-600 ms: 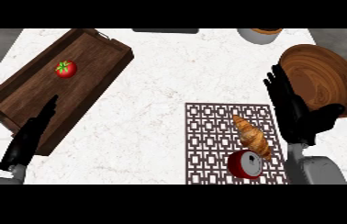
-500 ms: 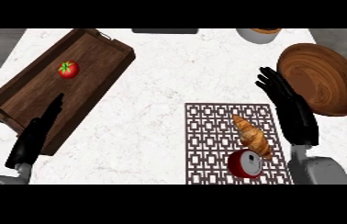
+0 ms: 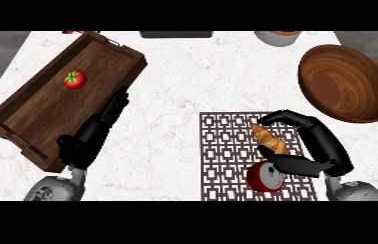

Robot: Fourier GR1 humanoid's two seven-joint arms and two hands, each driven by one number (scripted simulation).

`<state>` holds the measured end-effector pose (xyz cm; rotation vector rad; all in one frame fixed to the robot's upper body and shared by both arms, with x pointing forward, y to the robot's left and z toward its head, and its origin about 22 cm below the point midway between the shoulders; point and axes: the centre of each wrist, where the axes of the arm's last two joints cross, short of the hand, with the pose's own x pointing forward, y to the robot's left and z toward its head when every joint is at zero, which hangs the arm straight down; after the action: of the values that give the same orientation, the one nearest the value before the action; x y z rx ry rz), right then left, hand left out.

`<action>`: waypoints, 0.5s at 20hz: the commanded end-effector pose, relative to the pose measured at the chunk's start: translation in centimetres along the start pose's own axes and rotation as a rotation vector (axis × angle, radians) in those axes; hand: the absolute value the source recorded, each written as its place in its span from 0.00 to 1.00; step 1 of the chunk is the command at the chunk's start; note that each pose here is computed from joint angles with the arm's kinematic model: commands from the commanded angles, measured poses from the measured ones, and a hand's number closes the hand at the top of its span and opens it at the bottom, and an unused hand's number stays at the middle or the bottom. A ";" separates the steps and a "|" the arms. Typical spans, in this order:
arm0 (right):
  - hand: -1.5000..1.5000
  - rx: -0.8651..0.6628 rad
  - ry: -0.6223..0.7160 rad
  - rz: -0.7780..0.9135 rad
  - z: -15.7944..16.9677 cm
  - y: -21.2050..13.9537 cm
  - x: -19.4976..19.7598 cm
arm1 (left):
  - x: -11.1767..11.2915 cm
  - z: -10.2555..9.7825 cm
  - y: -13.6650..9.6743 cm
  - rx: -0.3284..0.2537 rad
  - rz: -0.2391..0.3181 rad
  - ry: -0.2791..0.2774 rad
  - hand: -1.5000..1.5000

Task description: Pick the can from the placemat and place it in the bowl

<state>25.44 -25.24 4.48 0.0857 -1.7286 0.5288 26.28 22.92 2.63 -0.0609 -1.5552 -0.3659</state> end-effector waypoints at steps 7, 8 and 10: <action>0.00 0.274 -0.052 0.475 -0.7 -1.3 2.9 | 1.2 -0.5 -2.1 -0.062 0.046 -0.032 0.50; 0.00 0.304 -0.024 0.551 -0.4 -1.9 3.1 | 2.0 -0.8 -1.6 -0.064 0.056 -0.053 0.50; 0.00 0.331 0.043 0.698 -1.6 -1.6 4.2 | 1.9 -0.6 -2.4 -0.086 0.065 -0.053 0.50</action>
<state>25.96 -25.49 7.24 -0.1267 -1.6956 1.1036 26.37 20.64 3.34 -0.1601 -1.5809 -0.3743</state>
